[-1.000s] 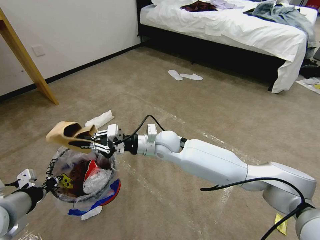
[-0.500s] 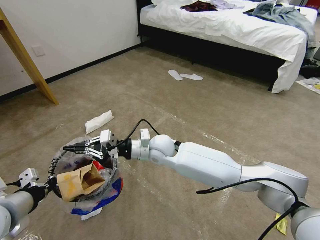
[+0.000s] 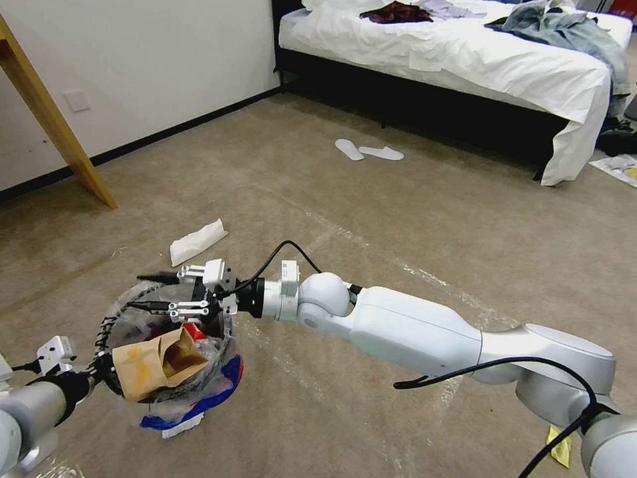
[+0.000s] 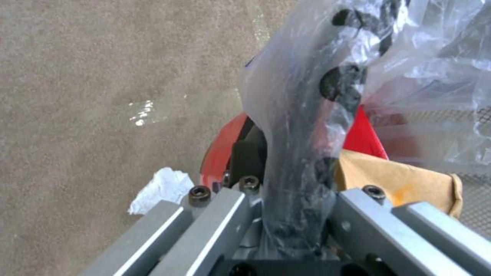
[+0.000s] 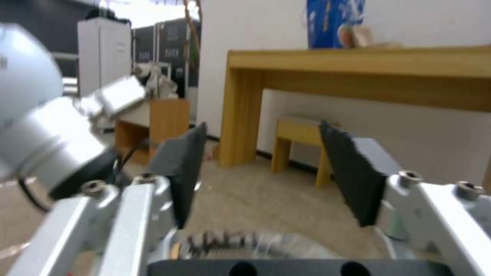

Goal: Pick up the trash bin and place the garbage on the floor into it.

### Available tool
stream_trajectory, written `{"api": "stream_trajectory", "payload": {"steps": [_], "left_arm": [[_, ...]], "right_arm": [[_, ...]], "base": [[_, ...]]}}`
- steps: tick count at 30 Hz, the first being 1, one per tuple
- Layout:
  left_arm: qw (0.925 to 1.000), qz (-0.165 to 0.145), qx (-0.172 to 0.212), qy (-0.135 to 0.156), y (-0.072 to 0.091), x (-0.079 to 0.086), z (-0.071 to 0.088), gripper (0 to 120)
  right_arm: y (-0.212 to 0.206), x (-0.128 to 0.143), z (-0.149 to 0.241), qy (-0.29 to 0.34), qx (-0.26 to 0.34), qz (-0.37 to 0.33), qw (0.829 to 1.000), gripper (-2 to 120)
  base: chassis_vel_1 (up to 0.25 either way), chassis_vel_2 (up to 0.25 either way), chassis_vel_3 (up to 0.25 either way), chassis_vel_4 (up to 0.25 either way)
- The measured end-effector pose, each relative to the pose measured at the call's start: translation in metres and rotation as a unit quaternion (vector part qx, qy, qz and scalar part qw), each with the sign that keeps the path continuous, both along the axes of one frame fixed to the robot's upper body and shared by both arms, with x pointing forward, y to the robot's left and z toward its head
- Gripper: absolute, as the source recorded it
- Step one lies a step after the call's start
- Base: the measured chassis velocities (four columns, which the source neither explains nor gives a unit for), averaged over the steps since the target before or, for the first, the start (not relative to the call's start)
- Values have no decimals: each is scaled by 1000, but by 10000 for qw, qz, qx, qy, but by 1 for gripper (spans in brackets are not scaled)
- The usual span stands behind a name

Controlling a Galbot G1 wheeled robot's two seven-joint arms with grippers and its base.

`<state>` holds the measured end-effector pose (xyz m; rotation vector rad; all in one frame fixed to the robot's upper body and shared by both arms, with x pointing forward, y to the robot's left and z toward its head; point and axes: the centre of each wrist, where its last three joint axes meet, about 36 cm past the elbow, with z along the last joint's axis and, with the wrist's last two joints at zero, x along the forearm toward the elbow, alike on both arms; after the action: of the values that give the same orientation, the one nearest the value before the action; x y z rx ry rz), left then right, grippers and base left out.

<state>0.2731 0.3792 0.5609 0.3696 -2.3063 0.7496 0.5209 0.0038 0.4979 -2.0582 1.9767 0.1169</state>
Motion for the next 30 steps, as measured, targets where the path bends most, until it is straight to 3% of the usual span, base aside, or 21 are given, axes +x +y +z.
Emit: {"api": "stream_trajectory", "payload": {"steps": [2, 5, 8, 14, 19, 23, 27, 30], "left_arm": [[10000, 14, 4, 16, 1, 0, -1, 1], [10000, 24, 11, 21, 2, 0, -1, 1], [10000, 28, 19, 23, 2, 0, 0, 1], [10000, 32, 16, 25, 3, 0, 1, 1], [10000, 40, 5, 45, 3, -2, 0, 1], [10000, 50, 13, 34, 3, -2, 1, 1], [10000, 71, 18, 41, 3, -4, 3, 1], [9999, 88, 22, 50, 4, -5, 2, 1]], "right_arm": [[-10, 15, 32, -95, 332, -188, 9992, 87], [-20, 24, 45, -130, 497, -407, 9979, 98], [-27, 28, 50, -141, 568, -564, 9967, 99], [-103, 51, 61, -218, 806, -1660, 9826, 100], [-142, 52, 55, -171, 867, -2162, 9723, 100], [-186, 43, 28, 14, 872, -2879, 9537, 100], [-241, 19, -2, 164, 995, -3846, 9175, 100], [-250, 12, -8, 128, 978, -3992, 9115, 100]], "base": [[0, 0, 0, 0], [0, 0, 0, 0], [0, 0, 0, 0], [0, 0, 0, 0], [0, 0, 0, 0], [0, 0, 0, 0], [0, 0, 0, 0], [0, 0, 0, 0]]}}
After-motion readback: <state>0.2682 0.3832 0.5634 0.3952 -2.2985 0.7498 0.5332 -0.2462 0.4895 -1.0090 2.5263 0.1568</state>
